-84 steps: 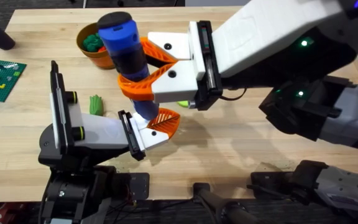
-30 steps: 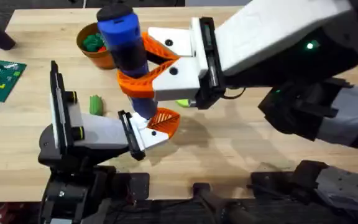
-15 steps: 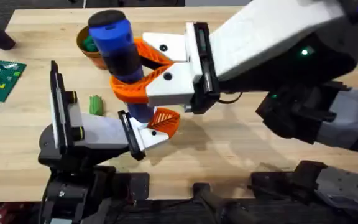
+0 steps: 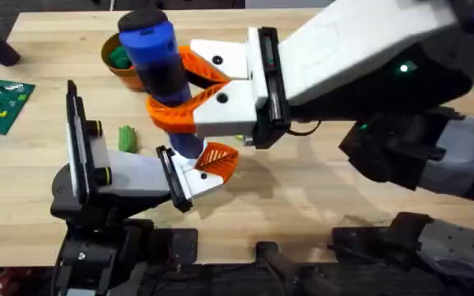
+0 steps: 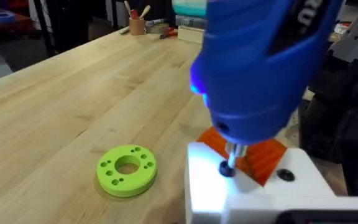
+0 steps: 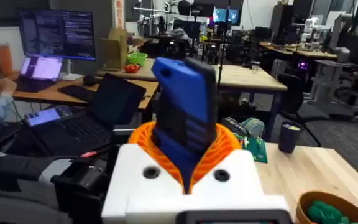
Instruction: Pick up the gripper from the table and insert it into the empty holder that is missing its gripper. Then pick up a screw, insert it into the mounting hole, and use the screwdriver to tighten it. Finally, clean up the table by picking up the vegetable and placing it into the bucket.
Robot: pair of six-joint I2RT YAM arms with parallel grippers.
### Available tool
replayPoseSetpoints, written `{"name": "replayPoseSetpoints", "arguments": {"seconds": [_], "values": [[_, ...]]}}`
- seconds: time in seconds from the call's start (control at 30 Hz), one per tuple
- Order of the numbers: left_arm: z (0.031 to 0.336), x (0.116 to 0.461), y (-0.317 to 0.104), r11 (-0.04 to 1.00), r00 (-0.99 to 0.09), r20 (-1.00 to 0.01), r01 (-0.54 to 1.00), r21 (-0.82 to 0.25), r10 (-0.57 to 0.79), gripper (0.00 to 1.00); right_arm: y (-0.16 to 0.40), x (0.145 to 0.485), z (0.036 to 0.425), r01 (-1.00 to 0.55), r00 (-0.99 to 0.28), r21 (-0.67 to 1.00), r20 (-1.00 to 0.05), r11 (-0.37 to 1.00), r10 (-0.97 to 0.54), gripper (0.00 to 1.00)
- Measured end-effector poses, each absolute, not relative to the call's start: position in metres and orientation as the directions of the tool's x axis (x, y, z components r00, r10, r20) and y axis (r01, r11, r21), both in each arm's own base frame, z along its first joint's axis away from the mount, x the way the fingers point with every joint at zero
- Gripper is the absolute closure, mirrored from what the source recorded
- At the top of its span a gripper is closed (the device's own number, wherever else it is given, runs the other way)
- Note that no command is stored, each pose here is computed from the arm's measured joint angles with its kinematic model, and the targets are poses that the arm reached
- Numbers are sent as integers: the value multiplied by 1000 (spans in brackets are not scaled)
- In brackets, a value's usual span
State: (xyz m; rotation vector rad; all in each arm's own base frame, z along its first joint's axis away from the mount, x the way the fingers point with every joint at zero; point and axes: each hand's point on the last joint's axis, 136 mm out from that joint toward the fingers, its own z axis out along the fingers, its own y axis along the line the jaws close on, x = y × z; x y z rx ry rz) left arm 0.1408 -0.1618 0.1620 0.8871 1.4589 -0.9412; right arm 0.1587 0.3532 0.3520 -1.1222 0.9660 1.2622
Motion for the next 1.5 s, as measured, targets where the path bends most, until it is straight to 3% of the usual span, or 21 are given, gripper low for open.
{"name": "replayPoseSetpoints", "arguments": {"seconds": [1.5], "values": [[162, 141, -162, 397, -87, -996, 915, -73, 18, 994, 354, 161, 344, -994, 97, -102, -978, -22, 184, 967]]}}
